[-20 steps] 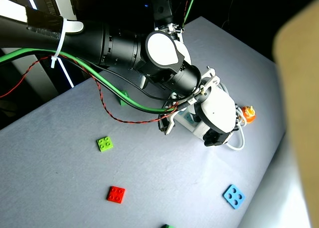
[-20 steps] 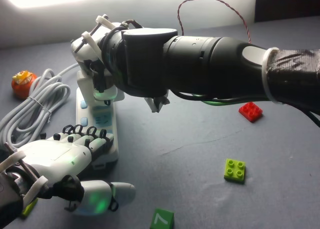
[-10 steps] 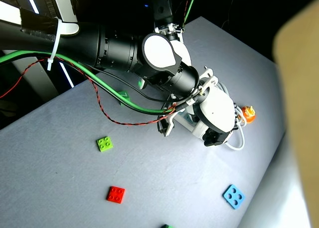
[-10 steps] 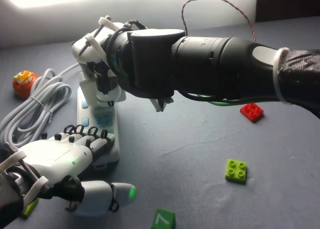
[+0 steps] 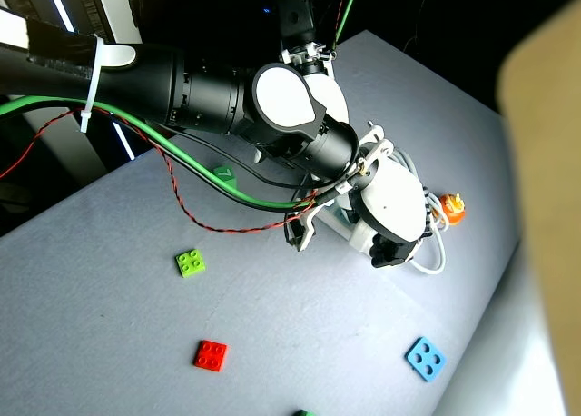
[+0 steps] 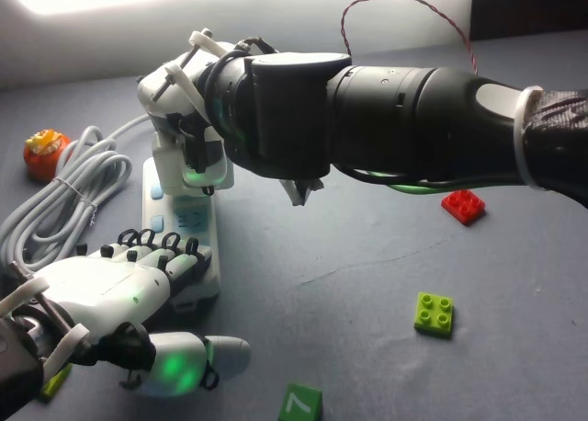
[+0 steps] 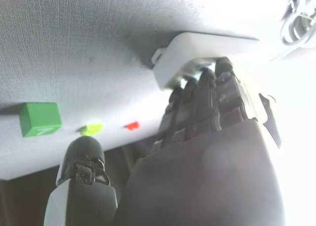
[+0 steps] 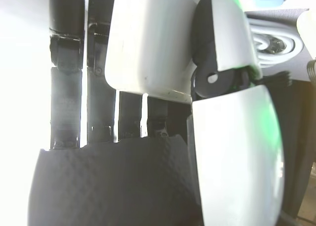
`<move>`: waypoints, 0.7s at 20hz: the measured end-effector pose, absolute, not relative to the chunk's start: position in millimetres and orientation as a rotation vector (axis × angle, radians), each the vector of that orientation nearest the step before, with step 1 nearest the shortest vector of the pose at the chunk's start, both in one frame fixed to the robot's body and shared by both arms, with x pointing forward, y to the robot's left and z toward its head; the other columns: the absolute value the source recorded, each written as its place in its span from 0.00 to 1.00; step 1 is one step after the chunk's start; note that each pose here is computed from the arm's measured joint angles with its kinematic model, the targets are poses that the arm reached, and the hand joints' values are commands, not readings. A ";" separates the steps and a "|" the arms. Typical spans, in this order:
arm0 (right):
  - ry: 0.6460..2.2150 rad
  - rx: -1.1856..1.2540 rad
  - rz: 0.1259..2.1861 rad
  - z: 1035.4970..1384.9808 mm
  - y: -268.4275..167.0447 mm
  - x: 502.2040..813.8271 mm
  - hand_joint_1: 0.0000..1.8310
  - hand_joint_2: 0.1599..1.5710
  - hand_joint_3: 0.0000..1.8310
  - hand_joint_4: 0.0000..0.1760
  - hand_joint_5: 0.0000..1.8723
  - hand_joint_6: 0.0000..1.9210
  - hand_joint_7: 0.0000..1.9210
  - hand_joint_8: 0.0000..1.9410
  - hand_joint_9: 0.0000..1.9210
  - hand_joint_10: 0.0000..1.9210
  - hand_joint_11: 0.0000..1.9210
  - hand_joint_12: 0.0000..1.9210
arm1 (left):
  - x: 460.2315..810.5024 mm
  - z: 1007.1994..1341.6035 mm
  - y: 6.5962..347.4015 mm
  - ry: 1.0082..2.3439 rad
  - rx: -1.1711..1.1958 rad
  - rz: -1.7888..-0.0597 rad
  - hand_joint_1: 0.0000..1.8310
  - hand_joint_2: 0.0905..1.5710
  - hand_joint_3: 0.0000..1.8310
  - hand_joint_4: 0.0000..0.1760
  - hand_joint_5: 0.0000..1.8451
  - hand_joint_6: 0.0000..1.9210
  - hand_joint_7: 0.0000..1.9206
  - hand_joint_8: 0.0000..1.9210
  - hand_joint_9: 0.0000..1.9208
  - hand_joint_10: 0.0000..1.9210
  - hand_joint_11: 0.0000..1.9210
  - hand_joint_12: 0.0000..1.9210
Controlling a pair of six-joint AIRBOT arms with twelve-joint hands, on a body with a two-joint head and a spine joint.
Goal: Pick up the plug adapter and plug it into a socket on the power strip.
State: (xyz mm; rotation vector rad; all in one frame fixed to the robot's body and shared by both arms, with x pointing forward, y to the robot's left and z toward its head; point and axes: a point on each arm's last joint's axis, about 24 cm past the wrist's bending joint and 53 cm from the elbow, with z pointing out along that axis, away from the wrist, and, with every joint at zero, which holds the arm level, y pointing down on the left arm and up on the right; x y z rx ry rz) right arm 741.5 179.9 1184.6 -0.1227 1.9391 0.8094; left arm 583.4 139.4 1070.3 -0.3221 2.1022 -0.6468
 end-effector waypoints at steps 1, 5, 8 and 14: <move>1.939 -0.124 0.811 1184.7 180.1 741.4 0.58 0.69 0.00 0.00 0.43 0.09 0.51 0.01 0.51 0.00 0.37 0.38 | 583.6 1070.3 139.5 2.102 -0.323 -0.647 0.00 0.72 0.00 0.00 0.02 0.00 0.03 0.00 0.03 0.00 0.01 0.03; 1.956 -0.103 0.835 1181.2 180.5 738.9 0.57 0.68 0.00 0.00 0.40 0.00 0.46 0.00 0.47 0.00 0.30 0.41 | 584.3 1071.3 139.3 2.100 -0.328 -0.650 0.00 0.71 0.00 0.00 0.01 0.00 0.03 0.00 0.02 0.00 0.00 0.03; 1.953 -0.104 0.842 1182.2 180.1 739.2 0.56 0.68 0.00 0.00 0.37 0.00 0.44 0.00 0.45 0.00 0.27 0.43 | 584.3 1071.4 139.2 2.100 -0.328 -0.650 0.00 0.72 0.00 0.00 0.02 0.00 0.03 0.00 0.02 0.00 0.00 0.03; 1.935 -0.098 0.874 1191.5 175.3 742.9 0.42 0.69 0.00 0.00 0.20 0.00 0.24 0.00 0.25 0.00 0.05 0.47 | 584.3 1071.4 139.2 2.099 -0.327 -0.650 0.00 0.71 0.00 0.00 0.02 0.00 0.03 0.00 0.02 0.00 0.00 0.04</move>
